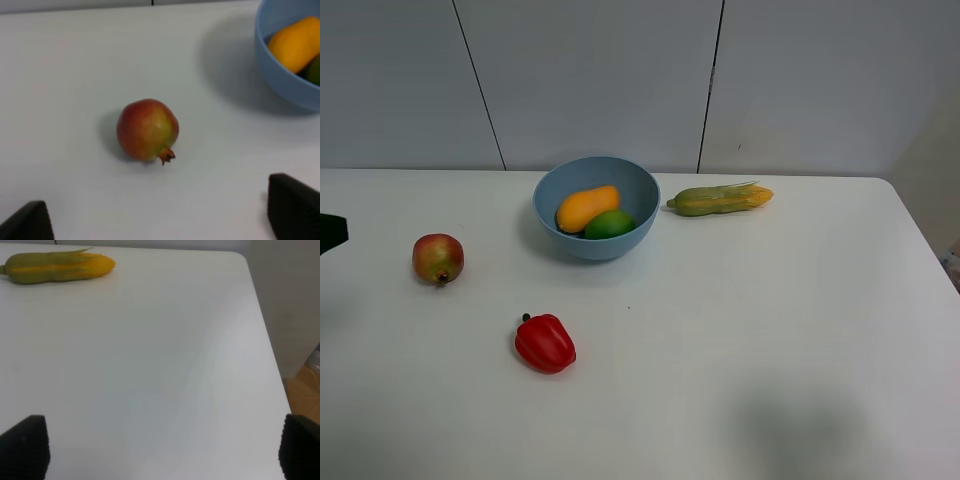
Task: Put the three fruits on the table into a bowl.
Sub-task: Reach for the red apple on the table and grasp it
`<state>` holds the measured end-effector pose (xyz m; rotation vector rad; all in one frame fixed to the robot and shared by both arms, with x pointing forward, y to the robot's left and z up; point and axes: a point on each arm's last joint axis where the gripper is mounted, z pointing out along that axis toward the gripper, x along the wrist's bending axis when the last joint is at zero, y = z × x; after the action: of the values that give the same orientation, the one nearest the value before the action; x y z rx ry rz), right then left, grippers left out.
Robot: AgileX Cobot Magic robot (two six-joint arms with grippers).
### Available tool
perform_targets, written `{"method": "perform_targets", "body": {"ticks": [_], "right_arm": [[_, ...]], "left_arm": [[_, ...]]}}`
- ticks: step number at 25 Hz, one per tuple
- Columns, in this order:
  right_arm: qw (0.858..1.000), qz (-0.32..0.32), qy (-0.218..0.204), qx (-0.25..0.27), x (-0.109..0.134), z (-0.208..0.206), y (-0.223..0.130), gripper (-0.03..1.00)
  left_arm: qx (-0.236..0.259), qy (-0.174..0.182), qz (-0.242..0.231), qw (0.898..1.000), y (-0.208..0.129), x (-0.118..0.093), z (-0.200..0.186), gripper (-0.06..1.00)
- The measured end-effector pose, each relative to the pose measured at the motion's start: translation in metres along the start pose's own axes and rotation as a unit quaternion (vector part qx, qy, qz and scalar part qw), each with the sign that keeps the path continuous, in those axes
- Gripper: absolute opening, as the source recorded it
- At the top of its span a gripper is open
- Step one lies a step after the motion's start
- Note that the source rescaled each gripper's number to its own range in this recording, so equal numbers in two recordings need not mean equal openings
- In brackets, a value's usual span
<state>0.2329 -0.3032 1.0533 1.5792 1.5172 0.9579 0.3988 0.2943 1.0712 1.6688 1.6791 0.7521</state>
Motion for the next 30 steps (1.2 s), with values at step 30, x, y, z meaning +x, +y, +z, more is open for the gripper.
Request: {"method": "perform_targets", "body": {"ticks": [30], "right_arm": [[1.0, -0.001, -0.001, 0.0, 0.0, 0.0, 0.0, 0.82]], "left_arm": [[0.203, 0.007, 0.006, 0.979, -0.003, 0.004, 0.226, 0.44]]}}
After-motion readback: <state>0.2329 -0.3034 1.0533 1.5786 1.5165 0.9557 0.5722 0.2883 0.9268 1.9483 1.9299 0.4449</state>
